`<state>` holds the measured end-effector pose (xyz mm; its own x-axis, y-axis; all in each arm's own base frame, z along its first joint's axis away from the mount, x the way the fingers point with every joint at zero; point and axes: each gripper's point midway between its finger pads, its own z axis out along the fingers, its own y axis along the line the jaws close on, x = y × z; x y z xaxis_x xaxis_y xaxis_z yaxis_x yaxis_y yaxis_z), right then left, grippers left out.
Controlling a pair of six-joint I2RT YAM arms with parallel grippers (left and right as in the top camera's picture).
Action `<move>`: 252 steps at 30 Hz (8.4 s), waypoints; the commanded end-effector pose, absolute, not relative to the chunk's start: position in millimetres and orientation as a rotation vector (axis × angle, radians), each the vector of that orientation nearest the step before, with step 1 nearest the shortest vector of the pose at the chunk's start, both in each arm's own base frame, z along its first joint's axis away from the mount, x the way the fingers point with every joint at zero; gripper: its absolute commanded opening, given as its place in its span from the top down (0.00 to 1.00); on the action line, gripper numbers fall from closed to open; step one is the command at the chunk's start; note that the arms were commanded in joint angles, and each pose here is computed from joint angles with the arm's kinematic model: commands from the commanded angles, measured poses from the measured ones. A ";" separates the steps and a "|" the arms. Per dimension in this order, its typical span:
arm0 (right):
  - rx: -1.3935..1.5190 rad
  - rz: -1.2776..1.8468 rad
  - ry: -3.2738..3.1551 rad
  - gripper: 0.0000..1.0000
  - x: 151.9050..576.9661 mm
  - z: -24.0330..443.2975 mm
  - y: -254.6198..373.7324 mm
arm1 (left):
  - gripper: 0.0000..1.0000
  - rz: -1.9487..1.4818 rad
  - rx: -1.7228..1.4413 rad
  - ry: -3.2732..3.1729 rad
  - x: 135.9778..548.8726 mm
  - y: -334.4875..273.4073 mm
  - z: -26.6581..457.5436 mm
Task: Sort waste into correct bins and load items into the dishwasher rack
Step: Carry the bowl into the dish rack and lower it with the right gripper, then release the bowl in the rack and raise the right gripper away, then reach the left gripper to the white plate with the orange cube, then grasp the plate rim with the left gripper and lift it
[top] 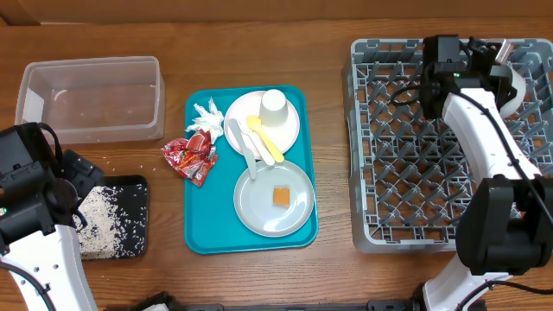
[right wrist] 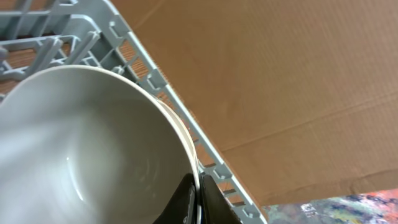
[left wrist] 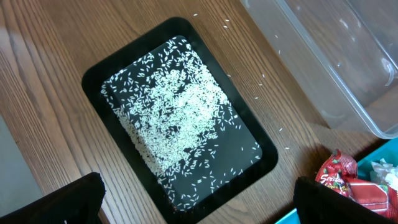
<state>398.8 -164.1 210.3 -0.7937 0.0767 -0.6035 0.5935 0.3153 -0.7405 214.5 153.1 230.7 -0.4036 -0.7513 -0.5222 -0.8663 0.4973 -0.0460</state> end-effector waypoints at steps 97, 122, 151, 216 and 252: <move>-0.467 0.279 3.011 0.30 320.6 121.9 200.6 | 0.00 0.341 -1.351 2.240 211.3 156.5 232.5; 0.415 0.313 2.700 0.00 432.4 219.2 51.2 | 0.00 -0.651 -0.811 2.500 250.9 20.1 238.1; 0.688 0.287 2.403 0.00 447.6 292.4 -49.5 | 0.04 -0.355 -0.175 3.134 210.8 -142.4 118.4; 0.706 0.174 2.328 0.00 392.1 342.8 -57.5 | 0.38 0.031 -0.249 3.247 222.7 -114.7 -8.5; 0.706 0.174 2.327 0.00 392.0 343.0 -57.5 | 0.96 0.013 -0.112 3.393 215.1 -124.0 50.6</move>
